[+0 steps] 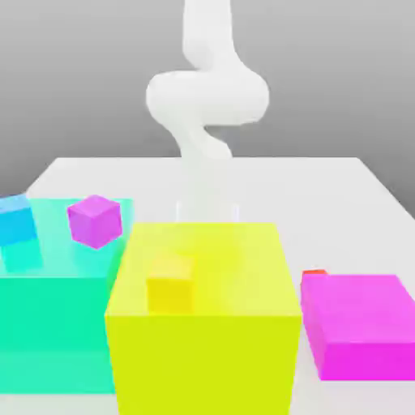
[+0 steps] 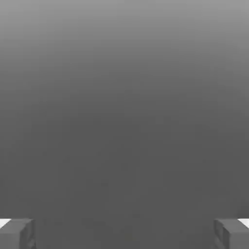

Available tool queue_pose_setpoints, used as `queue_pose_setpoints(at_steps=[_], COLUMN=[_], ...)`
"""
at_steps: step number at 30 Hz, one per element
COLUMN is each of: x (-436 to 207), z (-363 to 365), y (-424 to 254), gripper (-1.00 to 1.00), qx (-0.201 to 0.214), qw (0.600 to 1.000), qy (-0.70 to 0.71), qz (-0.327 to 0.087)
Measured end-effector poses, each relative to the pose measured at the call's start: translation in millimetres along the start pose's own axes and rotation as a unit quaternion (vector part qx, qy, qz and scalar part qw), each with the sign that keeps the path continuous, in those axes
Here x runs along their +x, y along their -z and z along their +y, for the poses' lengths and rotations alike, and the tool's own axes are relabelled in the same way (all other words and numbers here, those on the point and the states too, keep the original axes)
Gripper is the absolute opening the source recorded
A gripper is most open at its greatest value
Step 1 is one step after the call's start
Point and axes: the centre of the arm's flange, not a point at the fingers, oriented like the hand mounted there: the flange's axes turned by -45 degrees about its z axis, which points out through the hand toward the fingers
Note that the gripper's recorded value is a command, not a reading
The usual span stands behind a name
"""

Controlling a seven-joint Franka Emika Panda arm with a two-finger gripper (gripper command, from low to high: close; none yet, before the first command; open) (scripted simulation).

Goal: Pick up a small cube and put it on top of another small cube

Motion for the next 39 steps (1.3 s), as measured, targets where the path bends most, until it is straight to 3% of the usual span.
queue_pose_setpoints(at_steps=[6,12,18,25,39], x=[-57,-149,-263,-403,-463], z=[-57,-118,-162,-173,-169], y=[-117,-200,-249,-267,-311], gripper=[0.0,0.0,0.0,0.0,0.0], qx=[0.045,0.061,0.05,0.009,0.003], qw=[0.995,0.981,0.962,0.936,0.931], qy=[-0.004,0.006,0.029,0.068,0.076], qz=[-0.094,-0.185,-0.268,-0.345,-0.357])
